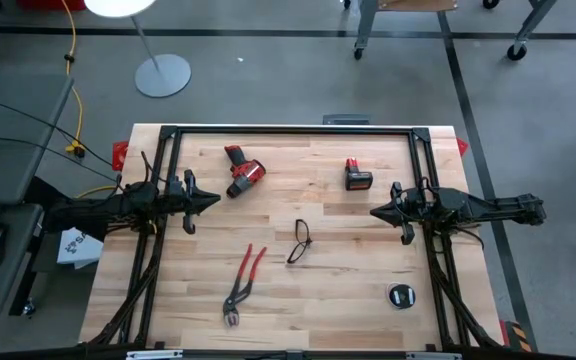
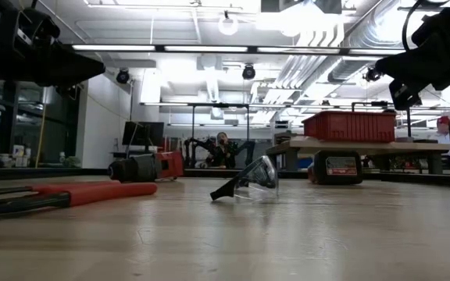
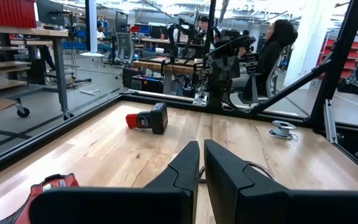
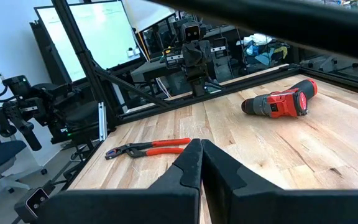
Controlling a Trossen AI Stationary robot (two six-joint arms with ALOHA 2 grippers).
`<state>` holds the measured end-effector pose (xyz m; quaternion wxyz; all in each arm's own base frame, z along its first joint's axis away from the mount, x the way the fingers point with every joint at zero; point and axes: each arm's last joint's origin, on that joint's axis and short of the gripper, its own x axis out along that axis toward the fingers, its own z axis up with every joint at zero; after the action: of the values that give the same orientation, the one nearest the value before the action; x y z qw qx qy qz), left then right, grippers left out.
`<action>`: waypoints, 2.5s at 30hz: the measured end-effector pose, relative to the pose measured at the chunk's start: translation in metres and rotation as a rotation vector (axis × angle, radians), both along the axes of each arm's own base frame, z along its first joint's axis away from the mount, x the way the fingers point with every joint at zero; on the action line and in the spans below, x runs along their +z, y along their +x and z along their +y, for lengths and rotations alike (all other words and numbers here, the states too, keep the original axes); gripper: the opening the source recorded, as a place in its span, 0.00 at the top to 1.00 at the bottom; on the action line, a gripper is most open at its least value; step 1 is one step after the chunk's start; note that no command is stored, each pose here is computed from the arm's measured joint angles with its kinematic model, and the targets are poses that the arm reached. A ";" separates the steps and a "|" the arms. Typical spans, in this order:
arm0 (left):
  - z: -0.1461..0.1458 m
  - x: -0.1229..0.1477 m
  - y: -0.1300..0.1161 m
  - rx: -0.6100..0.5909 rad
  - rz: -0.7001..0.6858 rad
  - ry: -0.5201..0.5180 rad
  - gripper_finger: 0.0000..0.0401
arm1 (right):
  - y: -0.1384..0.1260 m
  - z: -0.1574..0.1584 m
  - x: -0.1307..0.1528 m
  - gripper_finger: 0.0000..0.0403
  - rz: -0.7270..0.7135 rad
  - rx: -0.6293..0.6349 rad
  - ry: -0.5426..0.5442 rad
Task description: Coil cords
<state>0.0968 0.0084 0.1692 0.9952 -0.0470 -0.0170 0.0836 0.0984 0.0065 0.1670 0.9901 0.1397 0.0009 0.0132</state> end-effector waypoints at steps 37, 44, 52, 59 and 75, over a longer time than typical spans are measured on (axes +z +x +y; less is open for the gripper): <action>0.000 0.000 0.000 -0.002 0.000 0.000 0.95 | 0.057 0.030 0.081 1.00 0.695 0.169 0.713; 0.000 0.000 0.000 -0.002 0.000 0.000 0.95 | 0.062 0.065 0.068 1.00 1.451 0.234 0.956; 0.000 0.000 0.000 -0.012 -0.039 -0.220 0.95 | 0.048 0.112 0.067 1.00 1.676 0.059 1.020; 0.000 0.000 0.000 0.000 -0.056 -0.330 0.95 | 0.023 0.134 0.030 1.00 1.857 -0.232 1.024; -0.001 0.002 0.005 0.008 -0.115 -0.758 0.95 | 0.038 0.140 -0.030 1.00 1.546 -0.390 1.080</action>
<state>0.1016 0.0071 0.1714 0.9044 -0.4160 -0.0408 0.0851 0.1368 0.1470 0.1373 0.5027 0.5442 0.6239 -0.2487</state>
